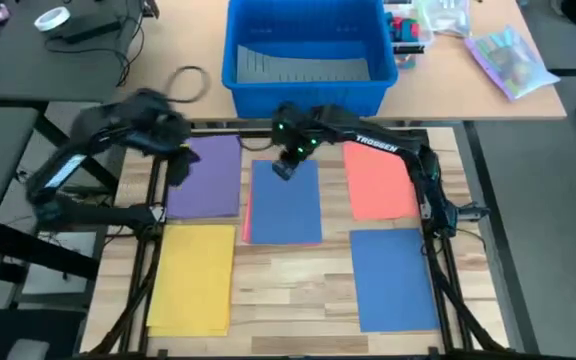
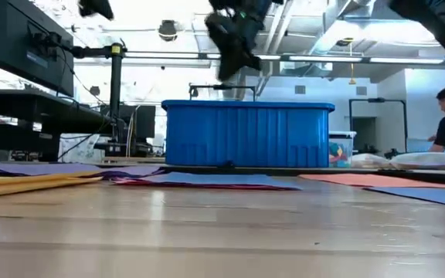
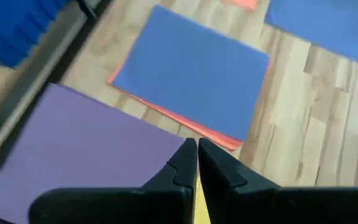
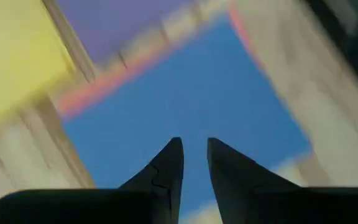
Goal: Organize paper
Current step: Stack the blue colored paper on top of the other blue colored paper
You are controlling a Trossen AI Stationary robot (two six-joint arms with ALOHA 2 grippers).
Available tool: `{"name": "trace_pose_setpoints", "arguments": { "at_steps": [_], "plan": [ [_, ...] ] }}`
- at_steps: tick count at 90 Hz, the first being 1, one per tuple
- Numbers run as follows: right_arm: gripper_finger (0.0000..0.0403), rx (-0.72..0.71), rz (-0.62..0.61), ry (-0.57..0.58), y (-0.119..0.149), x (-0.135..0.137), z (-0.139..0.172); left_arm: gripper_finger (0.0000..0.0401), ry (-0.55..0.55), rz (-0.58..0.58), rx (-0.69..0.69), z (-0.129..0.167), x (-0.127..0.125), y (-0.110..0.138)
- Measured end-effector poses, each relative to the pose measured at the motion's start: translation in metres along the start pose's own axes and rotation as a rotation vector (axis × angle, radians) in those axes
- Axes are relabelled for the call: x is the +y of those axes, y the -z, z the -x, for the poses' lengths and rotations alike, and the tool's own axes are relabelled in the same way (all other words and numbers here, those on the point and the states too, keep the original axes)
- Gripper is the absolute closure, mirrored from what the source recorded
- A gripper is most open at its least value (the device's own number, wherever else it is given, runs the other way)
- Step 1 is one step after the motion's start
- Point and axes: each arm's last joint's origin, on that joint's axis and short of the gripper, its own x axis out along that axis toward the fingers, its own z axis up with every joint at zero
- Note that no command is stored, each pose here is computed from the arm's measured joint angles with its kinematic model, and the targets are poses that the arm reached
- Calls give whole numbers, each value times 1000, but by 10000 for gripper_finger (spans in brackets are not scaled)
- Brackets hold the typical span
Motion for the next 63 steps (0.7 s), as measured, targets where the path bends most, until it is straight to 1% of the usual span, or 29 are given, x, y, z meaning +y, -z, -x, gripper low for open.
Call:
{"name": "trace_pose_setpoints", "arguments": {
  "at_steps": [12, 23, 32, 38, 45, 53, 63],
  "plan": [
    [338, 123, 1, 26, 32, -5, -32, 401, 32, -31, 47, -45, 1, -22],
    [338, 167, -39, 33, 71, -6, -72, 401, 57, -58, 34, -91, -2, -25],
    [337, 198, -148, 36, 107, -6, -102, 401, 69, -35, 35, -132, -2, -12],
    [334, 223, -245, 53, 129, -7, -114, 401, 74, 2, 45, -156, -1, 2],
    [325, 273, -323, 83, 151, -8, -125, 401, 86, 67, 39, -179, -4, 18],
    [305, 266, -374, 66, 160, -6, -126, 401, 113, 93, 24, -195, -10, 30],
    [267, 245, -411, 36, 162, -4, -125, 401, 145, 59, -19, -210, -19, 38]
  ]
}}
